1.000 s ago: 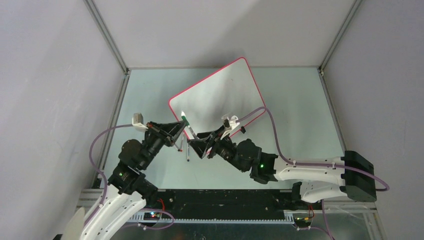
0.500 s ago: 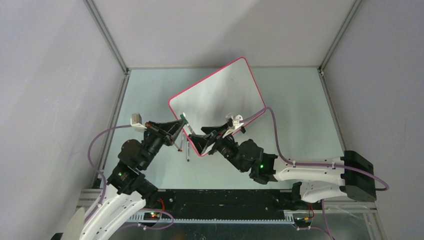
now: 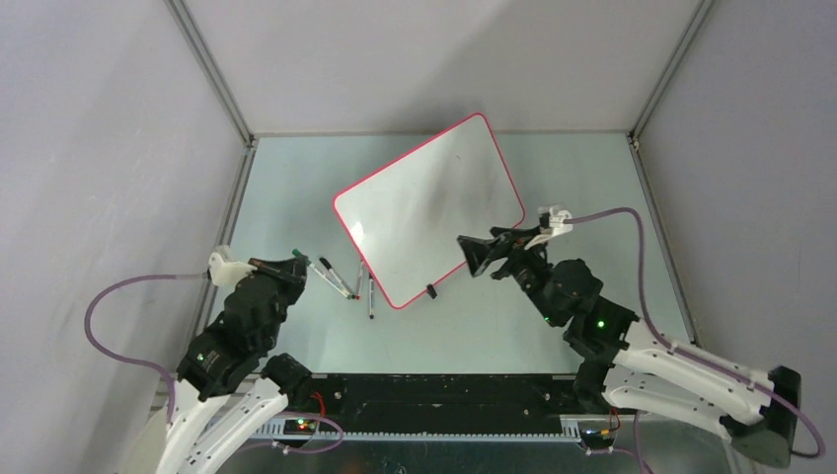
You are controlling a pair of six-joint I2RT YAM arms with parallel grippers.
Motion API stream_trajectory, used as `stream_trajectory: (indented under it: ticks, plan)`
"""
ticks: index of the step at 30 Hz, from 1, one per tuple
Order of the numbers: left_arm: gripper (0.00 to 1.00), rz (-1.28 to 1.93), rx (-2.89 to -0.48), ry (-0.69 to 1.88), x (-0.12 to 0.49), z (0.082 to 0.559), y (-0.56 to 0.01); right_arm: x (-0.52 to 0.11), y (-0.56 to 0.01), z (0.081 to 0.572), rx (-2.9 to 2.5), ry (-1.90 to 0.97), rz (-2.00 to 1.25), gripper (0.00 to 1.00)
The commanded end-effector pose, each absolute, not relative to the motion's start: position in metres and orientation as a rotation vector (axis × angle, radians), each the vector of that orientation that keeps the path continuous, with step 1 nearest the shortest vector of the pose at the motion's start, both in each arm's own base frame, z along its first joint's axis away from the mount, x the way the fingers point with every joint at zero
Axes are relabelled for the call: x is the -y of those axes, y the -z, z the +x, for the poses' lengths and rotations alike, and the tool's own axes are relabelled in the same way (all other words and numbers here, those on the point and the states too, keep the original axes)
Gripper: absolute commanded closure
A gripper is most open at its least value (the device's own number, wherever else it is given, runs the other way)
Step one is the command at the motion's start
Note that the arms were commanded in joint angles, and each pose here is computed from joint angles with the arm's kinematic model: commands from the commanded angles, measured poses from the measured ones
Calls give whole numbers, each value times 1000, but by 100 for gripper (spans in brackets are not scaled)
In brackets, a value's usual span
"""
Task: Write a sentence on the whiteboard
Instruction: Open the whiteboard marker at the center of the board.
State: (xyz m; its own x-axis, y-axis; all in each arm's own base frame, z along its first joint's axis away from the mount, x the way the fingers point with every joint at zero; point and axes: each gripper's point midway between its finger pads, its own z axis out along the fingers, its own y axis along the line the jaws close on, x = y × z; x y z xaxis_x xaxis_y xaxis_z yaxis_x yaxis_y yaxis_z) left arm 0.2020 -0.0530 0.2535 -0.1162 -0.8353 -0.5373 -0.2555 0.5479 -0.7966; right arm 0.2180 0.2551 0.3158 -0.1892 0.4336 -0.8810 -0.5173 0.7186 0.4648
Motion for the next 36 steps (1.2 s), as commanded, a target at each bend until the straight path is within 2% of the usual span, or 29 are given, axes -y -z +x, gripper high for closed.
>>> stream_trajectory:
  ticks: [1,5,8,11,16,21,27,32,36]
  plan:
    - [100,-920,-1735,286,18,199,-215,-216,-275,225,-1668,-726,-77,12]
    - [100,-915,-1769,209,14,202,-206,-188,-262,226,-1701,-667,-56,12]
    - [100,-919,-1763,247,19,204,-206,-183,-259,222,-1708,-684,-57,12]
    - [100,-919,-1766,445,45,208,-211,-191,-258,219,-1717,-745,-52,13]
    - [100,-978,-1757,962,114,213,-231,-236,-277,211,-1602,-987,-62,13]
    - [100,-1076,-1751,1218,148,218,-242,-287,-317,189,-1404,-1084,-125,13]
    - [100,-1144,-1746,1304,160,223,-246,-335,-329,184,-1376,-1095,-127,19]
    - [100,-1156,-1723,1339,161,222,-255,-369,-319,189,-1434,-1099,-146,20]
    - [100,-1160,-1703,1344,159,222,-259,-390,-321,189,-1458,-1138,-139,28]
